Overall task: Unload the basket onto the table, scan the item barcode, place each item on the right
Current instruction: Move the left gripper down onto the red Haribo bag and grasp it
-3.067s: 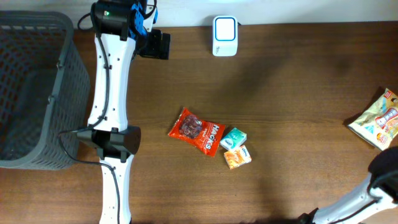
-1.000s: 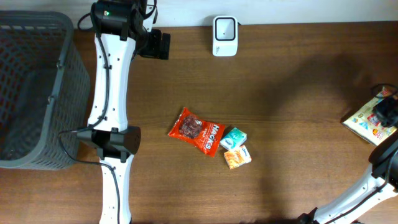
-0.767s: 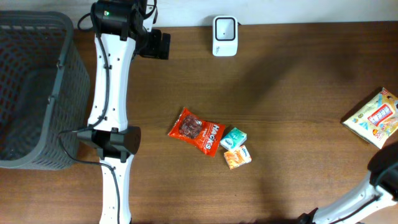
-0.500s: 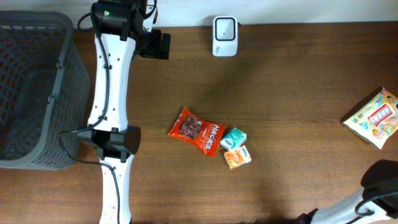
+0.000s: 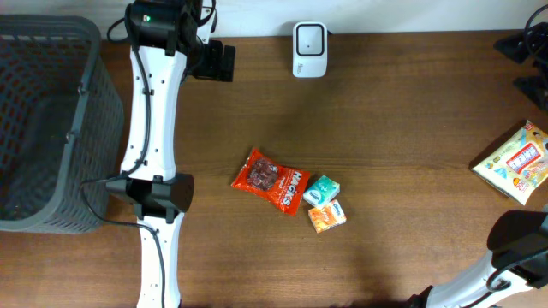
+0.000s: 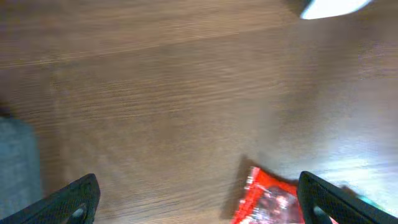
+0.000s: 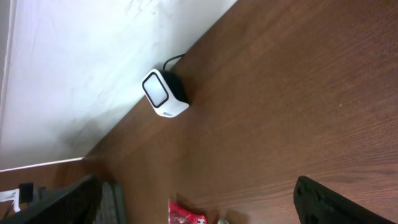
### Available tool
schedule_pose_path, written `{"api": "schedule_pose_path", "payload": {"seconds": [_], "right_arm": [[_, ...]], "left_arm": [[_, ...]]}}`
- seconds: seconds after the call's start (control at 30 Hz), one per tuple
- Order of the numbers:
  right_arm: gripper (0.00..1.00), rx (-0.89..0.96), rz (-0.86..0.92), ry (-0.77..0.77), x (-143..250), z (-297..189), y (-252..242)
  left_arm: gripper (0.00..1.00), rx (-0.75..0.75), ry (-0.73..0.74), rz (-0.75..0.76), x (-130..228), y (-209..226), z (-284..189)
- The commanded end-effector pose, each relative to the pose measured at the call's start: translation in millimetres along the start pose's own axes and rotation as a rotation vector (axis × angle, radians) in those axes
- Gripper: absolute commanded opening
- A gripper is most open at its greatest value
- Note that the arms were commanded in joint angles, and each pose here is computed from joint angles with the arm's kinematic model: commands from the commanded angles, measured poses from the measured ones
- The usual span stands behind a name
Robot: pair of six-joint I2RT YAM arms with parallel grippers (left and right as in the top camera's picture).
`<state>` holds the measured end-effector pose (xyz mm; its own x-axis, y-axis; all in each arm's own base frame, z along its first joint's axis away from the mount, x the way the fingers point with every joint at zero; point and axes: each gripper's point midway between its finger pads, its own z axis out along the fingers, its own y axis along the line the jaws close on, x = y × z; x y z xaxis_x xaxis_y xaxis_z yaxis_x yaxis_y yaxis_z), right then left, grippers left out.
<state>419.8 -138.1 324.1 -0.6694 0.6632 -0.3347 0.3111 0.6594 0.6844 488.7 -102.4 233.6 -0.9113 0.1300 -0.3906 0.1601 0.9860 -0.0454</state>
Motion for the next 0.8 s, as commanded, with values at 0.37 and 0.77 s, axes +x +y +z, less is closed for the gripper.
{"api": "schedule_pose_path", "payload": {"seconds": [0.37, 0.77], "right_arm": [[0.98, -0.019, -0.002, 0.011, 2.0, 1.9, 3.1], [0.98, -0.018, -0.002, 0.012, 1.9, 2.4, 2.7]], "left_arm": [[0.99, 0.331, 0.284, 0.059, 56.8, -109.2, 47.9], [0.99, 0.264, 0.227, 0.041, 64.1, -101.9, -6.7]]}}
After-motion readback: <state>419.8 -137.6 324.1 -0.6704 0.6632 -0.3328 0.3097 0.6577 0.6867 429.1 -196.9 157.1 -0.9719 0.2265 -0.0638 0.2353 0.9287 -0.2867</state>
